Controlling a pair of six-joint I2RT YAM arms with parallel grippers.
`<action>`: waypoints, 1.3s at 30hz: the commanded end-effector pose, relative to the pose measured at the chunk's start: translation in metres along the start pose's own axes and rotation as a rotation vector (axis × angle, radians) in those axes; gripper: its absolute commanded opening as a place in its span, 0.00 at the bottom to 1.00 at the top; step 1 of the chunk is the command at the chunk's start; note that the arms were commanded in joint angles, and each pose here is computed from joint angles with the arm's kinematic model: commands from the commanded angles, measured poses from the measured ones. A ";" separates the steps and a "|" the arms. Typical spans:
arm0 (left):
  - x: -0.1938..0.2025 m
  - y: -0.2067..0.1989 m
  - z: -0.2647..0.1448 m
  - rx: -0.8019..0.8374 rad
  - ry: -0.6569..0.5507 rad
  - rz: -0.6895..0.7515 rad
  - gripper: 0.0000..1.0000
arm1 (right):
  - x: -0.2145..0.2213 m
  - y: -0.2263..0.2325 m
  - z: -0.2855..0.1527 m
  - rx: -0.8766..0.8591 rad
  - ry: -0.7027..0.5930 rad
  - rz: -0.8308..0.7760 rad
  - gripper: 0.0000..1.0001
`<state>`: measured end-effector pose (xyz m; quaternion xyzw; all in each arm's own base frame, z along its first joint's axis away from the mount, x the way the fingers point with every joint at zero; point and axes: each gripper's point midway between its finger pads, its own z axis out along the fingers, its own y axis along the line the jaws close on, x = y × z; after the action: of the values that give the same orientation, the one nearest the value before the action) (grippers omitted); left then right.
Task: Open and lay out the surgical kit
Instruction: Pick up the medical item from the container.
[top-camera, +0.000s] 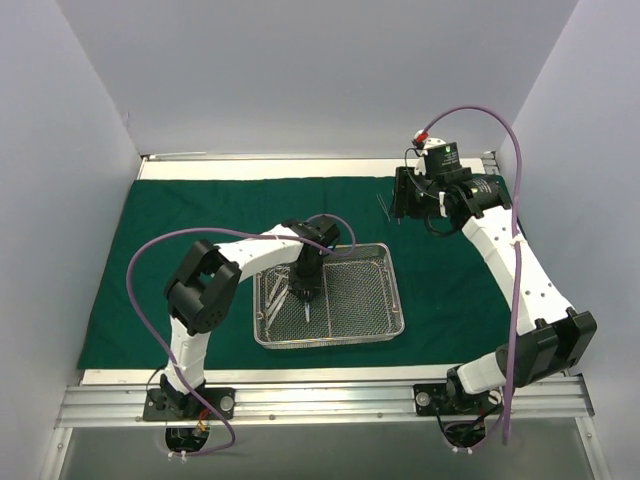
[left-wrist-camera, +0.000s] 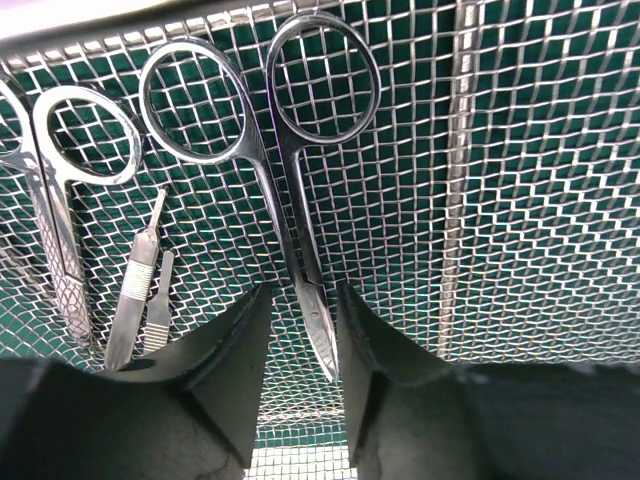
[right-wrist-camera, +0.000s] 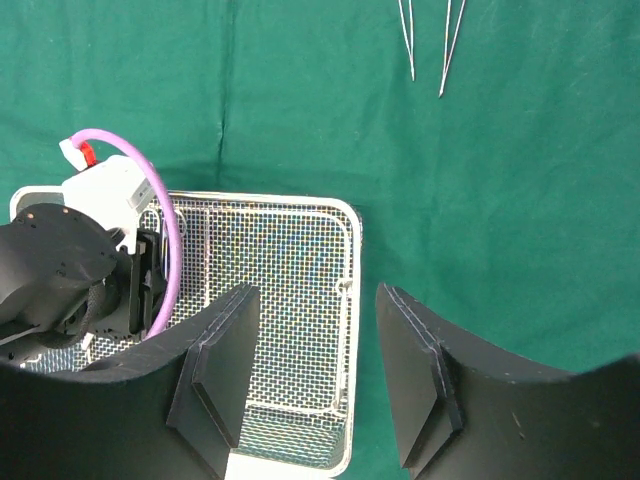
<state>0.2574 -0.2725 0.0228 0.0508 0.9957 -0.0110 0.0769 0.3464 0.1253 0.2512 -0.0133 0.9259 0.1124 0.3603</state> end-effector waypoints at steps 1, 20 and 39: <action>0.000 -0.001 0.018 -0.010 -0.014 -0.010 0.40 | 0.000 0.001 -0.009 -0.013 -0.018 0.000 0.50; -0.006 -0.001 -0.021 0.084 -0.047 0.071 0.02 | -0.011 0.002 -0.011 0.007 -0.028 0.005 0.50; 0.028 -0.032 -0.215 0.706 0.031 0.034 0.02 | -0.004 0.054 -0.036 -0.184 -0.224 -0.467 0.45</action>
<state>0.2152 -0.2937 0.1848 0.1023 0.9547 -0.2742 0.0542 0.3273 0.1611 0.2549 -0.1801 0.8867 0.1114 0.4109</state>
